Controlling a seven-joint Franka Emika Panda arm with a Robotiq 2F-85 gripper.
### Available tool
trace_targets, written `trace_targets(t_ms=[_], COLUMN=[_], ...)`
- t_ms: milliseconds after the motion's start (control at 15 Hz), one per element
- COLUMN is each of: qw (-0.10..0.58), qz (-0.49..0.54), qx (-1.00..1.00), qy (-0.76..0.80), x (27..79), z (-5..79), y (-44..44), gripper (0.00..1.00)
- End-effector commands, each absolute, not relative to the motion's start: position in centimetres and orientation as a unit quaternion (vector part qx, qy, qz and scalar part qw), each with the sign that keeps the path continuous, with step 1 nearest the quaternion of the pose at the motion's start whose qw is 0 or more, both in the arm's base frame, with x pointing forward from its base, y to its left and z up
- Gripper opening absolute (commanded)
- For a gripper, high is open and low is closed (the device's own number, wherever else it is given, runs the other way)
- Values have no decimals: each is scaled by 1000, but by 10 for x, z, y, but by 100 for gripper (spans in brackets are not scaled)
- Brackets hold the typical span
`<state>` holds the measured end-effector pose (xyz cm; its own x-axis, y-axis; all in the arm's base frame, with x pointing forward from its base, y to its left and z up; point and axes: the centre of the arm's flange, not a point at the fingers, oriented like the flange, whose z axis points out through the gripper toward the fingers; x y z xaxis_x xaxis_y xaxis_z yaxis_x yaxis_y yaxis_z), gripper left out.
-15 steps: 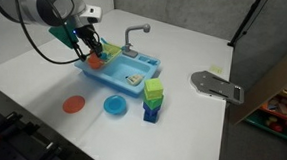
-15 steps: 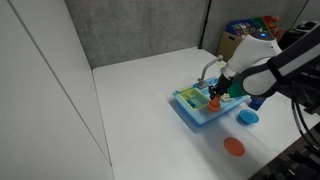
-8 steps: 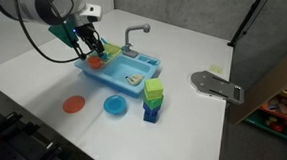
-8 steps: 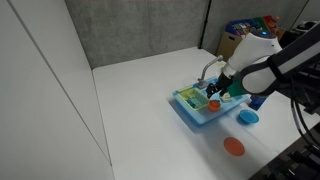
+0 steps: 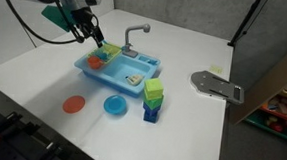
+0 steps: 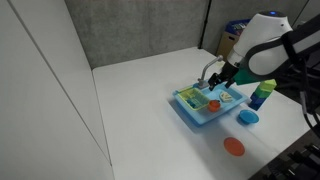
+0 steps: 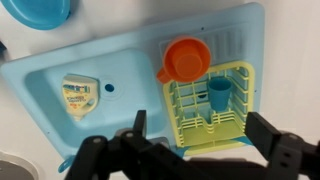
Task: Put the orange cup in the orange mug
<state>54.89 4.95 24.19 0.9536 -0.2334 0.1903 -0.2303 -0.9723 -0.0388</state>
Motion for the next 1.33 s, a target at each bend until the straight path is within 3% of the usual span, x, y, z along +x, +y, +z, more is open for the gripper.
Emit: trace_targets(t_ms=[0,1267], qw=[12,8], qz=[-73,13], qx=[-992,-999], qy=[99,32], x=[541,454], z=[289,512], y=[34,-25], gripper=[100,100])
